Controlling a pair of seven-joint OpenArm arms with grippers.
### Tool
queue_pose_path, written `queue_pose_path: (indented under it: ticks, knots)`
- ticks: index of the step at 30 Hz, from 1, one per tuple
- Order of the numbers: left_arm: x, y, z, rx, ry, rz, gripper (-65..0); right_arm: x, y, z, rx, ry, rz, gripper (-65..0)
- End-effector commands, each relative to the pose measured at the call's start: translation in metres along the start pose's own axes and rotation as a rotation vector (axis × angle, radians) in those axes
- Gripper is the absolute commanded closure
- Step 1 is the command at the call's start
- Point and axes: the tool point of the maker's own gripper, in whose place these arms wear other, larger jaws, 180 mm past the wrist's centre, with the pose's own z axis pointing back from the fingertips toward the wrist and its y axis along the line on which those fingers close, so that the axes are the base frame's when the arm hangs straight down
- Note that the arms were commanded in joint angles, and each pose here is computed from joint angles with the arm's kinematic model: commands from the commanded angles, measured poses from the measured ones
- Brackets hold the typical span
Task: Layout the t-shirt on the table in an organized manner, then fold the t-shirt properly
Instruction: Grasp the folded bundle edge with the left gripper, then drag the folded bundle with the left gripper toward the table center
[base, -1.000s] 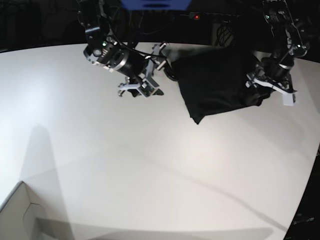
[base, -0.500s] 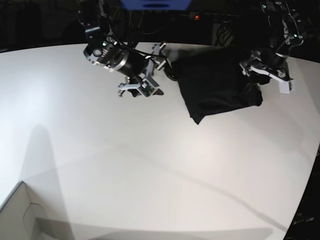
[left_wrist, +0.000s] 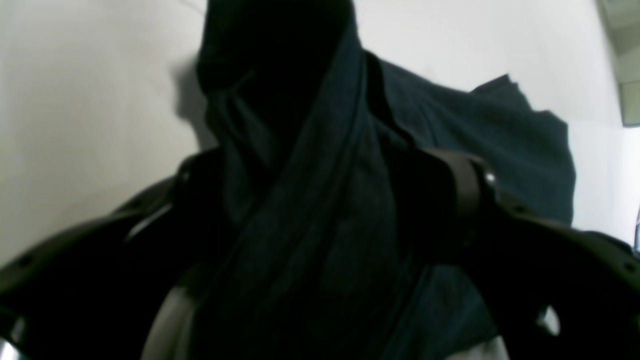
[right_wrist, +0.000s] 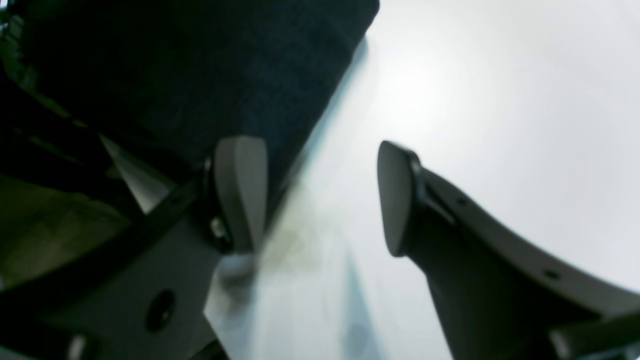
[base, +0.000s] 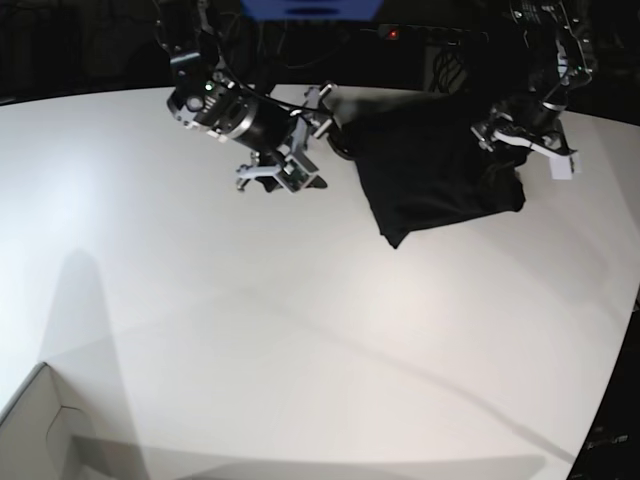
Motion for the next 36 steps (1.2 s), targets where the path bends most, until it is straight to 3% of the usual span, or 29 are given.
queue_pose_path:
  ticks: [1,5,13,19,24,26,30,36]
  knots:
    - [-0.025,0.013,0.002,0.056,0.102,0.001,-52.2,0.017,0.000,0.001,0.002,-0.061,-0.001,-35.5]
    - [-0.034,0.000,-0.008,0.018,0.141,-0.017,-50.3,0.017,0.000,0.001,0.002,-0.061,-0.001,-35.5]
    - [-0.052,-0.010,-0.016,-0.007,0.194,-0.032,-31.7,0.018,-0.001,0.001,0.001,-0.063,0.001,-35.5]
    - [-0.065,-0.006,-0.034,0.030,0.268,-0.127,-15.8,0.024,-0.009,0.010,-0.019,-0.072,0.045,-35.5]
    - [-0.067,-0.020,-0.051,0.014,0.303,-0.218,-1.5,0.016,-0.049,0.031,-0.131,-0.058,0.032,-35.5]
    - [-0.066,-0.029,-0.057,0.001,0.310,-0.266,0.0,0.012,-0.066,0.040,-0.184,-0.053,0.014,-35.5]
    - [-0.059,-0.057,-0.072,-0.073,0.326,-0.443,-0.1,0.002,-0.095,0.059,-0.279,-0.038,-0.018,-35.5]
    - [-0.076,-0.115,-0.083,-0.338,0.451,-0.911,-0.1,-0.017,-0.121,0.086,-0.381,-0.009,-0.061,-35.5]
